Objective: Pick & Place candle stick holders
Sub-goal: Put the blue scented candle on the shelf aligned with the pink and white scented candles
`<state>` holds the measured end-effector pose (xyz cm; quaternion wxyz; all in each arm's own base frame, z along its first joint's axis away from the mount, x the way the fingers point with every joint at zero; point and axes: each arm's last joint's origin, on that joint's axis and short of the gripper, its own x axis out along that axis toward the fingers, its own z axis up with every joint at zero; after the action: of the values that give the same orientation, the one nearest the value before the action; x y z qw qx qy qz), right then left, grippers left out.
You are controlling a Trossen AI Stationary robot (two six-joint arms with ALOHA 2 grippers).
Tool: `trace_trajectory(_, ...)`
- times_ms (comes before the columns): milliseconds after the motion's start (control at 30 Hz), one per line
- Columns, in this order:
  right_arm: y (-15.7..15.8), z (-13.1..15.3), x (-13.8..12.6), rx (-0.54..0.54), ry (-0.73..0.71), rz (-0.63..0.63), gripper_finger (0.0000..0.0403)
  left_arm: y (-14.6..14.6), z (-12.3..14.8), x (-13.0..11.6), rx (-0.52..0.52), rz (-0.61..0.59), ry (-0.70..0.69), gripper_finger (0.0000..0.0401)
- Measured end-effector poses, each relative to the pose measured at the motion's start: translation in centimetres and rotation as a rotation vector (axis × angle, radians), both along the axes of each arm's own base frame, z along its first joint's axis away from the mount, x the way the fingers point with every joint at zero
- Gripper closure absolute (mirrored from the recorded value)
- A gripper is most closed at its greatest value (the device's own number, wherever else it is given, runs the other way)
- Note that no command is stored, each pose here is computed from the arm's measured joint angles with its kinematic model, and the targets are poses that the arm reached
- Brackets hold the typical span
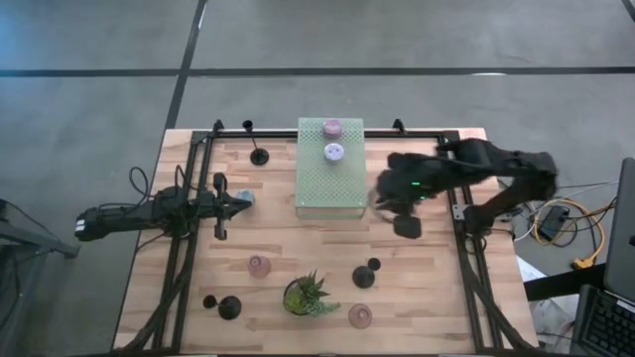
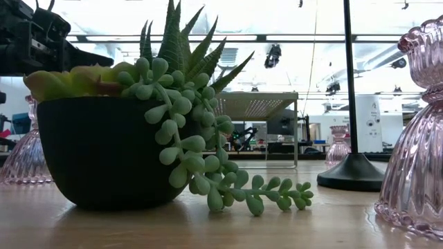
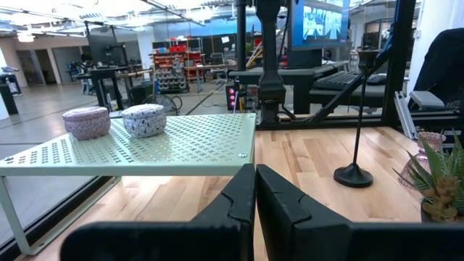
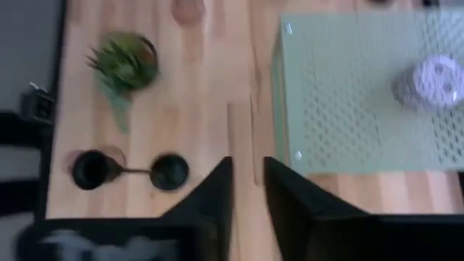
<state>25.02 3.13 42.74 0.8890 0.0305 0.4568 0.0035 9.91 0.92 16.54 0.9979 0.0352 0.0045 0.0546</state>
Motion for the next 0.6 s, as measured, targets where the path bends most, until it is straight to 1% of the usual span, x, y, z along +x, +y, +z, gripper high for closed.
trace_trajectory(33, 0.2, -0.4, -0.7, 0.001, -0.049, 0.017, 0.0375, 0.0, 0.0, 0.0, 0.0, 0.001, 0.0, 0.0382)
trace_trajectory(67, 0.2, -0.8, -1.5, -0.002, -0.098, 0.037, 0.0384, 0.0, 0.0, 0.0, 0.0, 0.001, 0.0, 0.0382)
trace_trajectory(167, 0.1, -2.8, -3.3, 0.0, -0.208, 0.077, 0.0389, 0.0, 0.0, 0.0, 0.0, 0.0, 0.001, 0.0382)
trace_trajectory(233, 0.0, -4.3, -4.2, 0.022, -0.257, 0.065, 0.039, 0.0, 0.0, 0.0, 0.0, 0.0, 0.0, 0.0382)
trace_trajectory(500, -0.4, -10.2, -6.6, 0.042, -0.385, 0.054, 0.0392, 0.0, 0.0, 0.0, 0.0, 0.0, 0.001, 0.0382)
trace_trajectory(600, -0.5, -12.5, -7.0, -0.006, -0.428, 0.097, 0.0394, 0.0, 0.0, 0.0, 0.0, 0.001, 0.0, 0.0382)
